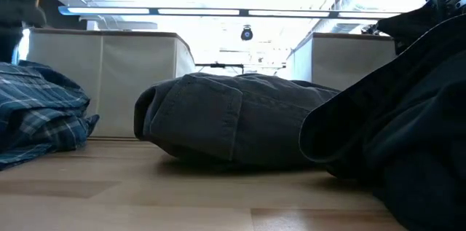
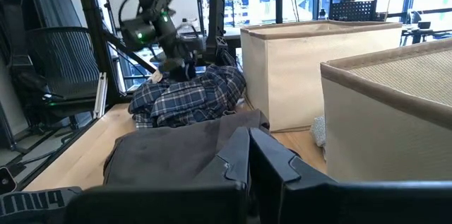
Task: Sort clothes
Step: Put the blue shirt into the left laundry organizer
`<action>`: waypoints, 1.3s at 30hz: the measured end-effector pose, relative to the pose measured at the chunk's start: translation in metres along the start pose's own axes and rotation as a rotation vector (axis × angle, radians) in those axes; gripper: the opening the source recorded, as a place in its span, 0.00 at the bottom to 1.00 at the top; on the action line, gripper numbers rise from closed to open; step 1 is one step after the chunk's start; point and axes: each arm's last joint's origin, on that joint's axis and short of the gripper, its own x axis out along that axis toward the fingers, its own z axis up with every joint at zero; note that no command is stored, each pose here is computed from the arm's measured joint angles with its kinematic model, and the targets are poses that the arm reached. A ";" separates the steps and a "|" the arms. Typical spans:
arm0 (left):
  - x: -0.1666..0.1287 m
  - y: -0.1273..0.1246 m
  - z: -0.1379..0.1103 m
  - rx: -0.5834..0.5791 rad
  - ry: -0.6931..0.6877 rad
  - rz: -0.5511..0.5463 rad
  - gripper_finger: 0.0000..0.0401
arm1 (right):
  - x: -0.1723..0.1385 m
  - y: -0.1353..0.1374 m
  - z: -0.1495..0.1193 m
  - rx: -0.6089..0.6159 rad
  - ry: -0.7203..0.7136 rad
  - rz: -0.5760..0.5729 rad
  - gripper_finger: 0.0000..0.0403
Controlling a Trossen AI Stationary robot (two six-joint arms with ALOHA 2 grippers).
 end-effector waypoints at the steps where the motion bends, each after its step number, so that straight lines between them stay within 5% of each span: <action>1: 0.008 0.000 -0.002 -0.015 0.031 -0.017 0.74 | 0.000 0.000 0.000 0.000 0.000 0.000 0.00; 11: 0.040 0.003 -0.010 0.031 0.133 0.011 0.69 | 0.000 0.000 0.000 0.000 0.000 -0.001 0.00; 16: 0.041 0.004 -0.009 0.065 0.087 -0.003 0.47 | 0.000 0.000 0.000 0.000 0.000 0.000 0.00; 22: 0.046 -0.001 -0.005 0.135 -0.093 -0.133 0.09 | 0.000 0.000 0.000 0.000 0.000 -0.001 0.00; 26: 0.044 -0.009 -0.004 0.106 -0.250 -0.288 0.04 | 0.000 0.000 0.000 0.000 0.000 -0.001 0.00; 33: -0.016 -0.045 0.000 0.233 -0.463 -0.539 0.01 | 0.000 0.000 0.000 0.000 0.000 -0.001 0.00; 39: -0.097 -0.059 0.033 0.366 -0.781 -0.637 0.01 | 0.000 0.000 0.000 0.000 0.000 0.000 0.00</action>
